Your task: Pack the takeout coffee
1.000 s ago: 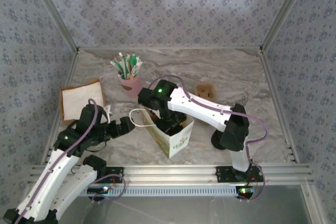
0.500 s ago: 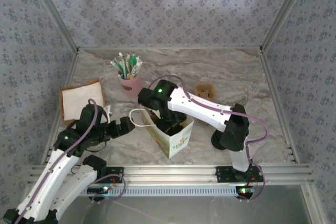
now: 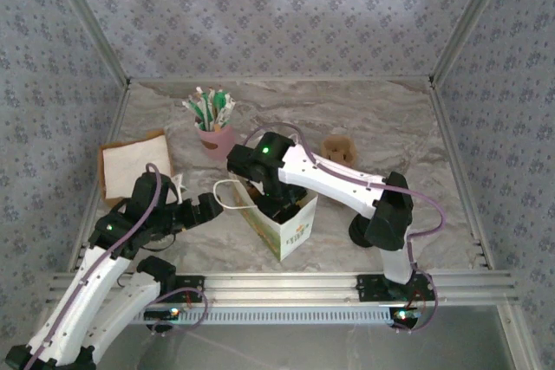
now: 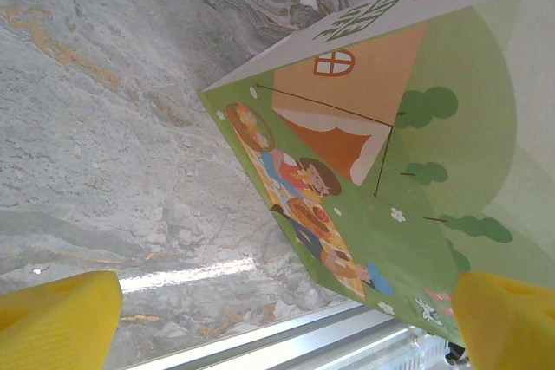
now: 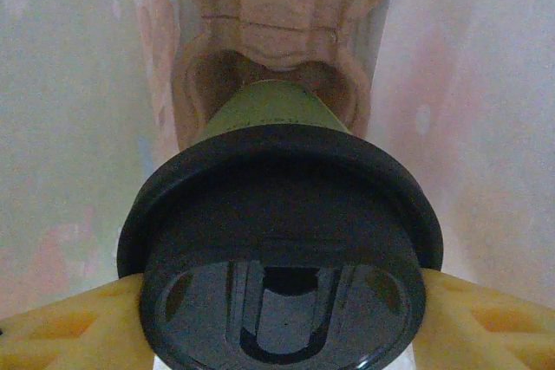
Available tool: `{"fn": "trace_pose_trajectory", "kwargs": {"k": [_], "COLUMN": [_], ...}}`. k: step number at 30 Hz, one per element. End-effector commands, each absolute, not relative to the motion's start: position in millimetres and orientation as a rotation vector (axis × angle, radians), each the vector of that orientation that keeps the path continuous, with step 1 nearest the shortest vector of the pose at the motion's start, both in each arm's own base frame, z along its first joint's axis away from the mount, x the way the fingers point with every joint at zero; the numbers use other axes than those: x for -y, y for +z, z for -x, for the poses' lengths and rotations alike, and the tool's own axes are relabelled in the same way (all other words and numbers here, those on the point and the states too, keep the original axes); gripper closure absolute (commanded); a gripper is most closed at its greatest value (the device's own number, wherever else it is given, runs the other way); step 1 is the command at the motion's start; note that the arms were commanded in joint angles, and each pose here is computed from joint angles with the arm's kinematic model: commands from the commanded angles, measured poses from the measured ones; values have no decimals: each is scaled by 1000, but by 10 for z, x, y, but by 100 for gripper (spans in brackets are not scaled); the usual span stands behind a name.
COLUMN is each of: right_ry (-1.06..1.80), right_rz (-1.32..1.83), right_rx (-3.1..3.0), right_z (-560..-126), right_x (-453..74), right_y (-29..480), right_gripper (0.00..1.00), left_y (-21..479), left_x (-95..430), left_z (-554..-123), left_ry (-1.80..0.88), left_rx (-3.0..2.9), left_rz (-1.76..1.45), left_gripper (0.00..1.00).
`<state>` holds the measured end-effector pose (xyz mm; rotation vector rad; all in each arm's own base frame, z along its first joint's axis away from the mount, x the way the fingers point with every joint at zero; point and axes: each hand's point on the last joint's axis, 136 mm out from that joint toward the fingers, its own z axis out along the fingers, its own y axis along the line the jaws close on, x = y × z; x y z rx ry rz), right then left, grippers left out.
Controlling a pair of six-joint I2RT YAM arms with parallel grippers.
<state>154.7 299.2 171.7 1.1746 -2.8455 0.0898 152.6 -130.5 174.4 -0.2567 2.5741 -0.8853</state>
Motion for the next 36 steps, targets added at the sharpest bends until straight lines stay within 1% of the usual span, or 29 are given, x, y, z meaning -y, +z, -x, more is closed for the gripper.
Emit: {"fn": "trace_pose_trajectory", "kwargs": {"k": [1, 36], "right_ry": [99, 73], "right_rz": [-1202, -1189], "right_rx": [2853, 2855], "right_z": [-1519, -1519], "right_x": [-2936, -2954], "right_y": [1784, 1659], "right_gripper": [30, 30], "left_y": [1802, 1788], "left_x": [1293, 1287], "left_z": [-1518, -1510], "left_ry": [-881, -880], "left_rx": [-2561, -2565], "left_rz": [253, 263], "left_gripper": [2, 2]}}
